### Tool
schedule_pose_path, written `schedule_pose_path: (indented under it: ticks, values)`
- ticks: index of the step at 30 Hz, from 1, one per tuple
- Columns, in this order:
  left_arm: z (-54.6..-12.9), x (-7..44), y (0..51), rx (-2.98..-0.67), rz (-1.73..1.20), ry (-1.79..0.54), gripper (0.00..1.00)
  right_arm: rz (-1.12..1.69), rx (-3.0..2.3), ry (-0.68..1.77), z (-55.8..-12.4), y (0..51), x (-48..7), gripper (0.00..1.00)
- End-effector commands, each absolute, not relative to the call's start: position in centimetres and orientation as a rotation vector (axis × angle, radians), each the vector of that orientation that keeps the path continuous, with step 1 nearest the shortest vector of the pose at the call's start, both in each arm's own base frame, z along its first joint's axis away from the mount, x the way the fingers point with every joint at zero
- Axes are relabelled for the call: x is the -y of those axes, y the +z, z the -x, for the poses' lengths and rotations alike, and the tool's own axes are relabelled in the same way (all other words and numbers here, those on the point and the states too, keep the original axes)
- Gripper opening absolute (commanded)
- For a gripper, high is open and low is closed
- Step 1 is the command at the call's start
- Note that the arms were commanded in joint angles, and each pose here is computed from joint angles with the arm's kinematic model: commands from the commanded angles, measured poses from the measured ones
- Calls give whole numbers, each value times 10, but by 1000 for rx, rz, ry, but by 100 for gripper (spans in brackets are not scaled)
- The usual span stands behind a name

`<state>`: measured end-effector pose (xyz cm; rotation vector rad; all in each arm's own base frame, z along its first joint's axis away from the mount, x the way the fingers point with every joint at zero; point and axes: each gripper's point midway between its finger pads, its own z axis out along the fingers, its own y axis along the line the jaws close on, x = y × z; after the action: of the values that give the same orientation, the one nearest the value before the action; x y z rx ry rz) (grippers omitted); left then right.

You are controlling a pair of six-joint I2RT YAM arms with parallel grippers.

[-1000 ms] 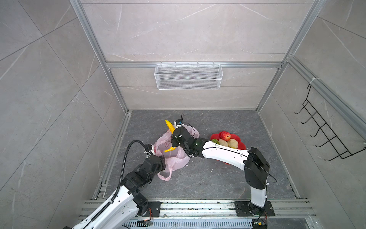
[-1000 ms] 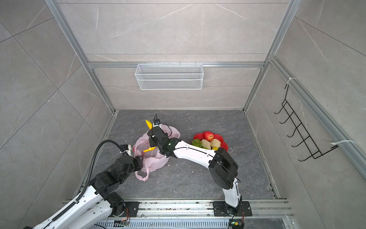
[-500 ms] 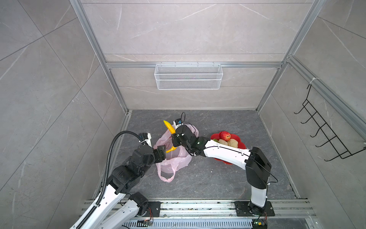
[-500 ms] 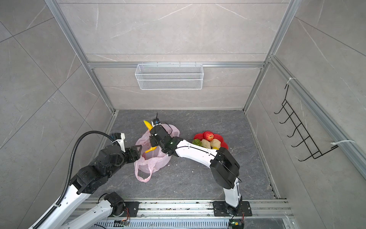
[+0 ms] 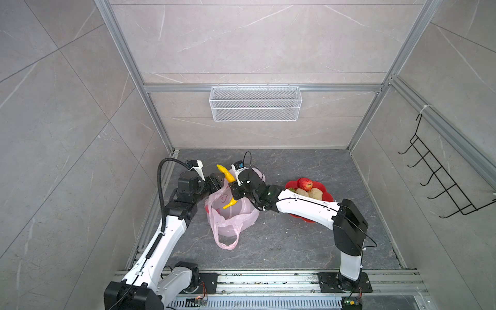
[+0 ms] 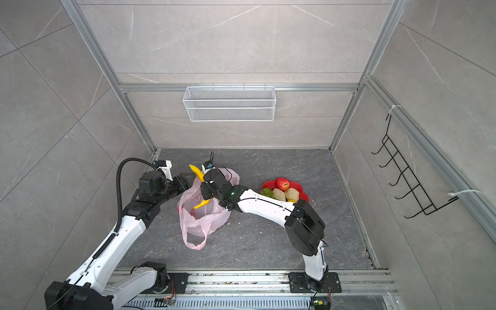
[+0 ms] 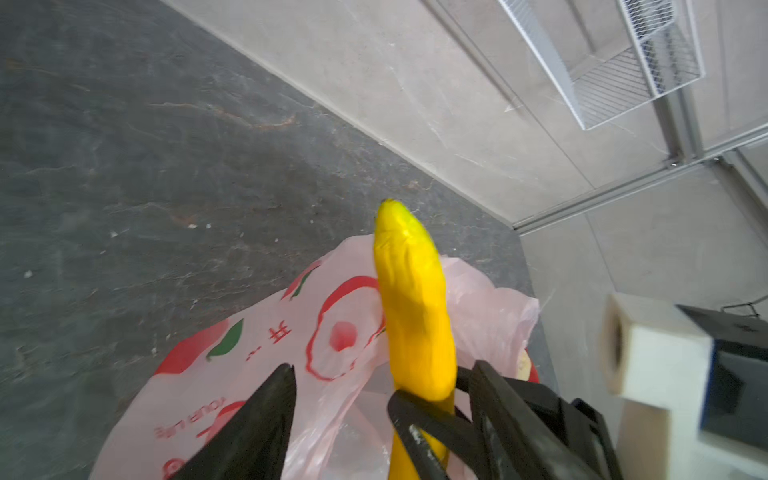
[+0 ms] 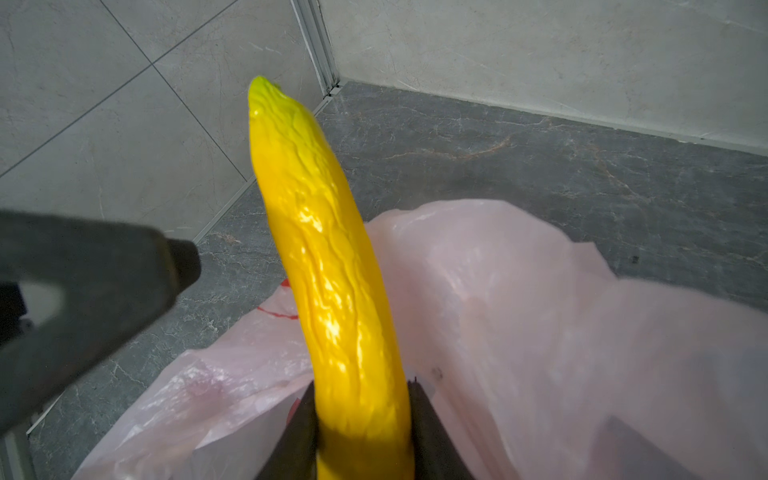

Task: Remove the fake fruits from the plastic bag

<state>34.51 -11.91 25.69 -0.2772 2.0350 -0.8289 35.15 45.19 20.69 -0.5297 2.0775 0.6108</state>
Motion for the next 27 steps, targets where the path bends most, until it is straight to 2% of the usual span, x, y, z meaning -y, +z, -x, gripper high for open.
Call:
schedule_pose_path:
  ticks: [1,27]
  values:
    - [-354,135,299,-1889,190,-966,68,540,-2024,640,-350,233,-453,31]
    - [-378,141,268,-1948,199,-961,66,548,-2013,673,-350,238,-460,30]
